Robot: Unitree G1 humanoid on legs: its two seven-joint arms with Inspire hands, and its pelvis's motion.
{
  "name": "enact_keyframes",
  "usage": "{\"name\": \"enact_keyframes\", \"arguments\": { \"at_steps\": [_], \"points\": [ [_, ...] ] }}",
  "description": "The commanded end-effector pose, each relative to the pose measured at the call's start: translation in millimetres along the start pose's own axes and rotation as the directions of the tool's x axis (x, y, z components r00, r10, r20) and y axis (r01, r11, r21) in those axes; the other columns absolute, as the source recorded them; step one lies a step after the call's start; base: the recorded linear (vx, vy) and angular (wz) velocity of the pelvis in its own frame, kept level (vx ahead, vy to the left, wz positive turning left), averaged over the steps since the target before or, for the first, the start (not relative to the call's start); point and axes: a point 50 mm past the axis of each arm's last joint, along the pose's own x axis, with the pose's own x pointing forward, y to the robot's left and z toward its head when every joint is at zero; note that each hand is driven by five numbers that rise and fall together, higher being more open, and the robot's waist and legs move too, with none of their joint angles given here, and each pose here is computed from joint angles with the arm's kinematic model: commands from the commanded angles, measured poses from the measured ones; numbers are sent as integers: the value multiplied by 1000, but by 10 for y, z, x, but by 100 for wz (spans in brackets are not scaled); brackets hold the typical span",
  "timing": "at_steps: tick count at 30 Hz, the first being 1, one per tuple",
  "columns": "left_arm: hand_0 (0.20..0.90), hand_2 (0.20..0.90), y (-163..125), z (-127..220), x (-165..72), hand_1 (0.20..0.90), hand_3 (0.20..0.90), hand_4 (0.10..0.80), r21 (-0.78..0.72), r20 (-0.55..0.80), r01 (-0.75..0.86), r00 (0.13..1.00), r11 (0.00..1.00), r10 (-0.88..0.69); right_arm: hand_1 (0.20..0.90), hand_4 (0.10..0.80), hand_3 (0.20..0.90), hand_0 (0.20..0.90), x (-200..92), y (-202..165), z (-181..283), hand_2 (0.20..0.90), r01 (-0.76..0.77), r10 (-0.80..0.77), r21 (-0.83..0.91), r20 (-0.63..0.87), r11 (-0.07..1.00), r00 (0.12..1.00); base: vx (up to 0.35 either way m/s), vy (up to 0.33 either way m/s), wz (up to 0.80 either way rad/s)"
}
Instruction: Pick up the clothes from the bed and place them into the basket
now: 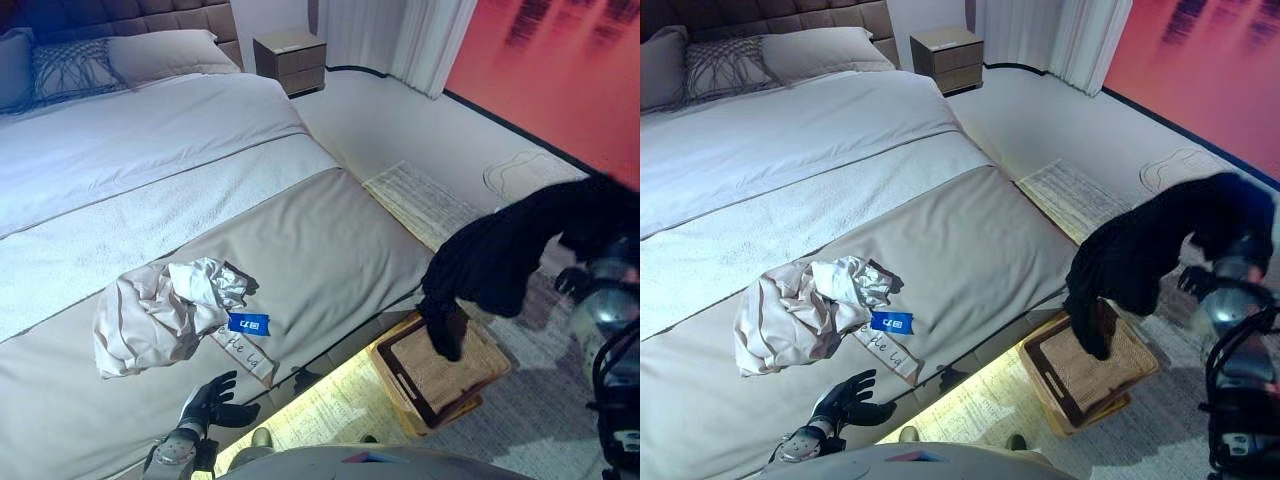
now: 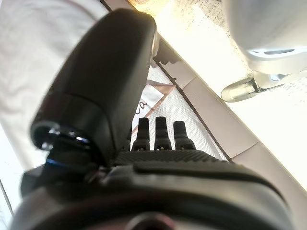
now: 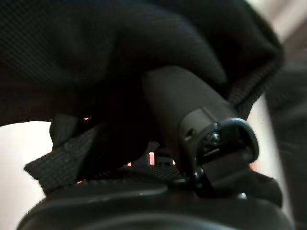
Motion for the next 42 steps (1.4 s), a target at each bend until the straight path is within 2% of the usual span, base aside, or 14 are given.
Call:
{"name": "enact_keyframes", "arguments": {
  "at_steps": [1,7,10,16,21,25,31,37,40,42],
  "points": [
    [900,900,158,220,53,900,900,800,29,108,-61,992,998,58,300,100,200,300,127,-21,431,300,-11,-14,120,204,993,979,0,0,0],
    [900,900,154,159,29,900,900,800,32,99,-64,993,997,61,300,100,200,300,-74,82,-148,300,31,-32,104,5,994,999,-1,-10,0],
    [900,900,121,145,17,900,900,800,46,106,-51,993,998,46,300,100,200,300,-214,113,-433,300,135,-127,97,-82,986,988,-4,-45,-1],
    [900,900,121,155,14,900,900,800,68,118,-39,992,997,31,300,100,200,300,-293,37,-661,300,302,-291,48,-161,952,943,-5,-25,0],
    [900,900,99,219,28,900,900,800,97,138,-11,990,995,-3,300,100,200,300,-322,-5,-857,300,302,-283,30,-274,953,919,-35,-22,-1],
    [900,900,2,339,74,900,900,800,104,167,16,985,994,-33,300,100,200,300,-321,14,-968,300,333,-283,95,-346,938,895,-79,-4,0],
    [900,900,-166,290,63,900,900,800,140,165,61,983,988,-84,300,100,200,300,-364,234,-1111,300,262,-174,151,-433,953,884,-13,6,0],
    [900,900,-219,356,77,900,900,800,143,196,79,975,987,-106,300,100,200,300,-379,443,-1082,300,133,-73,125,-396,983,915,-31,16,2],
    [900,900,-195,455,107,900,900,800,137,212,82,971,987,-110,300,100,200,300,-389,477,-1098,300,129,-76,103,-413,986,908,-16,-16,6],
    [900,900,-170,615,146,900,900,800,132,247,80,963,988,-111,300,100,200,300,-316,445,-1063,300,187,-134,94,-408,978,903,-160,-31,15]
  ]
}}
